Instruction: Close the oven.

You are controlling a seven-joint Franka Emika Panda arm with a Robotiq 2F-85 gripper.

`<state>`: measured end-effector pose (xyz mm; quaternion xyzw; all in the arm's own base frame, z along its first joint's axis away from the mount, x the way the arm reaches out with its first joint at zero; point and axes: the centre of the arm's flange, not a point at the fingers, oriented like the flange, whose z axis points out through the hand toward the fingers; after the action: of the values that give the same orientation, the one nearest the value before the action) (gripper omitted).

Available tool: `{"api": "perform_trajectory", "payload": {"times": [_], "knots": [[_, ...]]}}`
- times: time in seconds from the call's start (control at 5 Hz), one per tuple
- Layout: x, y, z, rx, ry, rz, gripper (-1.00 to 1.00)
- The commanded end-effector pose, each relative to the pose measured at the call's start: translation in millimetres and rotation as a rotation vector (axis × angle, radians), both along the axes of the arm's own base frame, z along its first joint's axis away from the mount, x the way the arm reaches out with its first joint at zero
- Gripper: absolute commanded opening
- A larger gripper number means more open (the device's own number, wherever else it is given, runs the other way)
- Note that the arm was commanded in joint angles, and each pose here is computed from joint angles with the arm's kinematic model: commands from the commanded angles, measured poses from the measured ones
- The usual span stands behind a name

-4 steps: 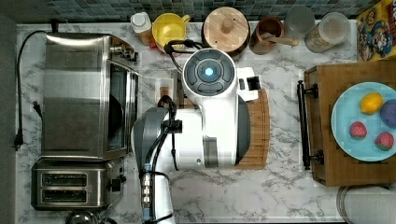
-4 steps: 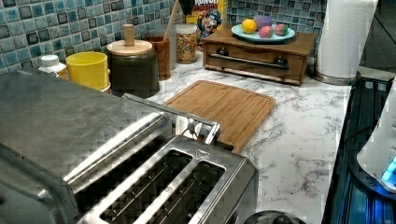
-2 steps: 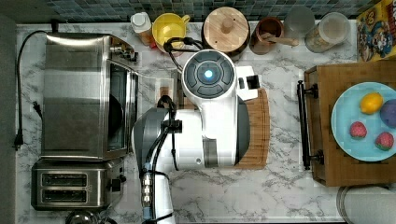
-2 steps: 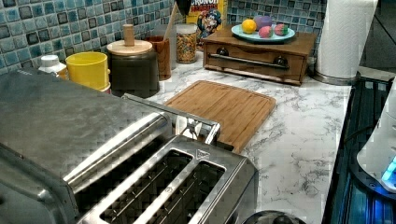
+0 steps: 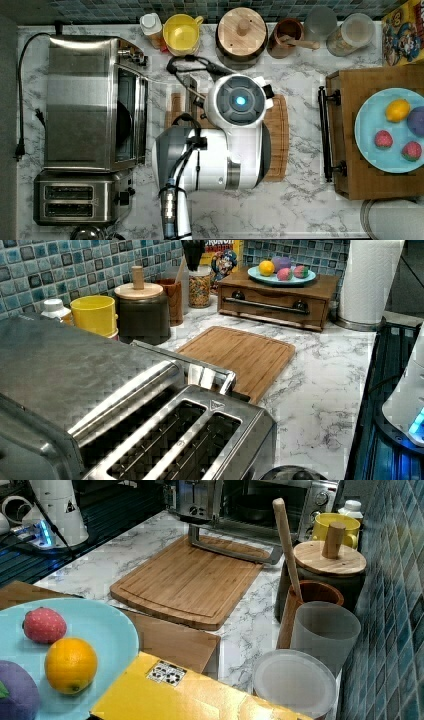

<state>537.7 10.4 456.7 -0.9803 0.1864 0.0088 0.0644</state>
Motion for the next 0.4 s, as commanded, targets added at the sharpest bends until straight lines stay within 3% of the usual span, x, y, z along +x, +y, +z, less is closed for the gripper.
{"api": "perform_trajectory", "payload": {"times": [0.2,0.4], "knots": [[-39,-101,-85,0.278,0.004,0.152,-1.00],[-46,-86,-100,0.310,-0.076,0.241,-1.00]]}}
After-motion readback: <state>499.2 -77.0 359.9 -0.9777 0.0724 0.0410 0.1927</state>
